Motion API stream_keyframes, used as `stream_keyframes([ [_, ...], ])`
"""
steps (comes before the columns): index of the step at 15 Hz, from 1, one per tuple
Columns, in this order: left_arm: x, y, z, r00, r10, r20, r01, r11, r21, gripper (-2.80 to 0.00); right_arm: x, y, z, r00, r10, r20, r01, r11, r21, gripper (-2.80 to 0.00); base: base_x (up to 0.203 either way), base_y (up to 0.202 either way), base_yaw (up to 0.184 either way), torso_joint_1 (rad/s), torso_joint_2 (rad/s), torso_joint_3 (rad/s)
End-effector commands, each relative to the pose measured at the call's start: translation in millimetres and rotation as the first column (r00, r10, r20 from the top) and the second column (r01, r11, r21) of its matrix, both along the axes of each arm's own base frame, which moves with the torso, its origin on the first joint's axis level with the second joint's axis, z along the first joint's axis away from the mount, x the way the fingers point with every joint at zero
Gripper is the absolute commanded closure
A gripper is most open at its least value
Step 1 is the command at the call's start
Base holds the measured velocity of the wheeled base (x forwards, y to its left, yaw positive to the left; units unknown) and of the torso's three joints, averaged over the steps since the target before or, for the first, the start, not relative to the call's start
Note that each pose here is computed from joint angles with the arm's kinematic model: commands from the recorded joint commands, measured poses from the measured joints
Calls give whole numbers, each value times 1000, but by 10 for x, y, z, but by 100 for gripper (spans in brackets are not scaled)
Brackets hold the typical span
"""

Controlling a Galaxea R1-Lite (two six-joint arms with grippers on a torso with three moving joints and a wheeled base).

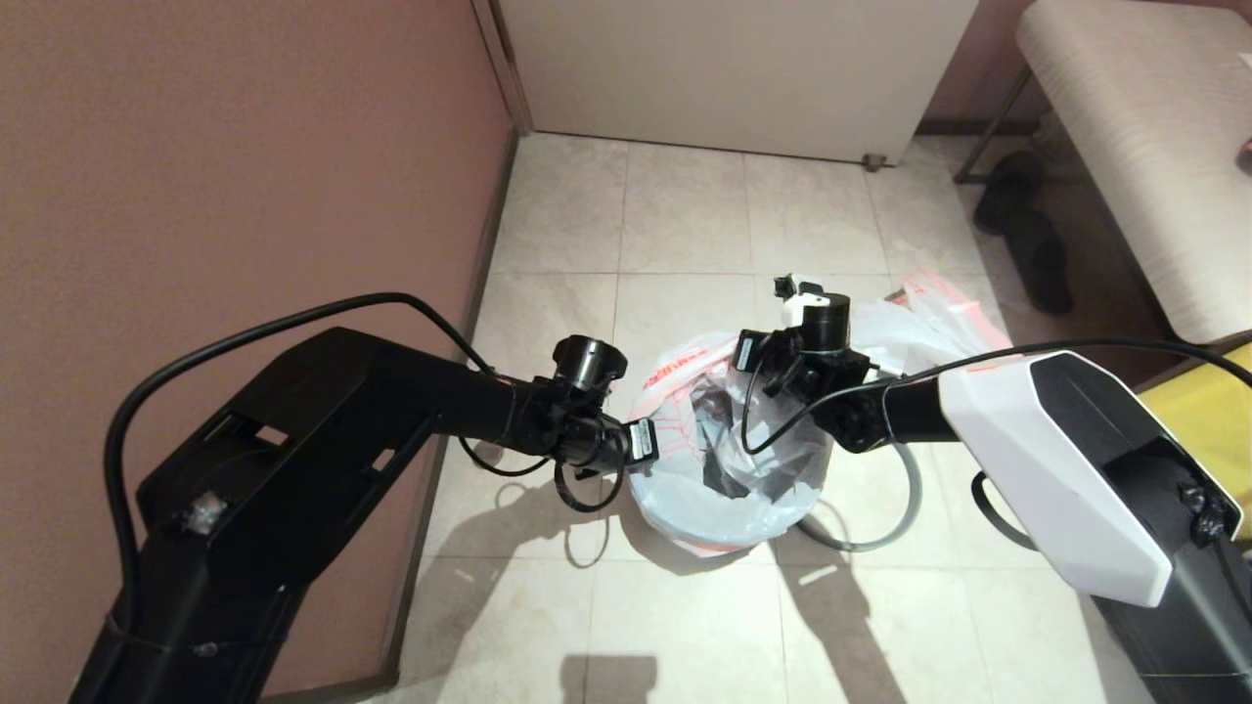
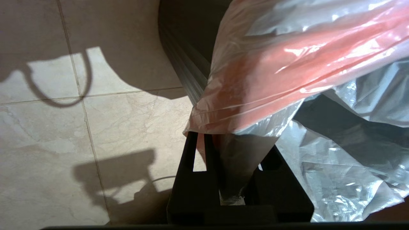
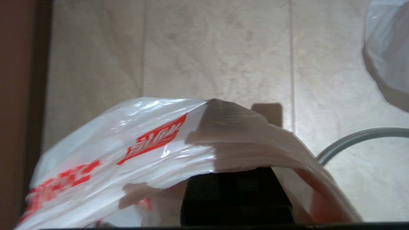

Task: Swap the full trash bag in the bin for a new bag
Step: Put the new garbage bag on the trash can

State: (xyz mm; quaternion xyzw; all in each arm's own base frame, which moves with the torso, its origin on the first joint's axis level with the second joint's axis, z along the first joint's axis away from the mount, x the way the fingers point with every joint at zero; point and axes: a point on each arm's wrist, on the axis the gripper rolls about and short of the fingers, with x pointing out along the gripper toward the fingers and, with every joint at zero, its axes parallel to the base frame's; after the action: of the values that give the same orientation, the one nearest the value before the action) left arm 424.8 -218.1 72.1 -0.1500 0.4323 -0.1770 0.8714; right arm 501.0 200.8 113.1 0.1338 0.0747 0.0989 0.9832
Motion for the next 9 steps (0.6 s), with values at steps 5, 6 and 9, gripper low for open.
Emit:
stream_keyframes([
  [5,-3,4,-30,1000,8,-4,-8,1000,4,0,188,-321,-471,994,-17,-112,17,1000,-4,0,0,0,0,0,0,0],
  [6,27,13,-27,1000,18,20,-18,1000,-3,0,166,-315,-447,989,-7,-147,10,1000,21,0,0,0,0,0,0,0],
  [9,120,9,-94,989,98,107,-100,995,13,0,59,-318,-368,952,67,-300,-38,994,101,0,0,0,0,0,0,0],
])
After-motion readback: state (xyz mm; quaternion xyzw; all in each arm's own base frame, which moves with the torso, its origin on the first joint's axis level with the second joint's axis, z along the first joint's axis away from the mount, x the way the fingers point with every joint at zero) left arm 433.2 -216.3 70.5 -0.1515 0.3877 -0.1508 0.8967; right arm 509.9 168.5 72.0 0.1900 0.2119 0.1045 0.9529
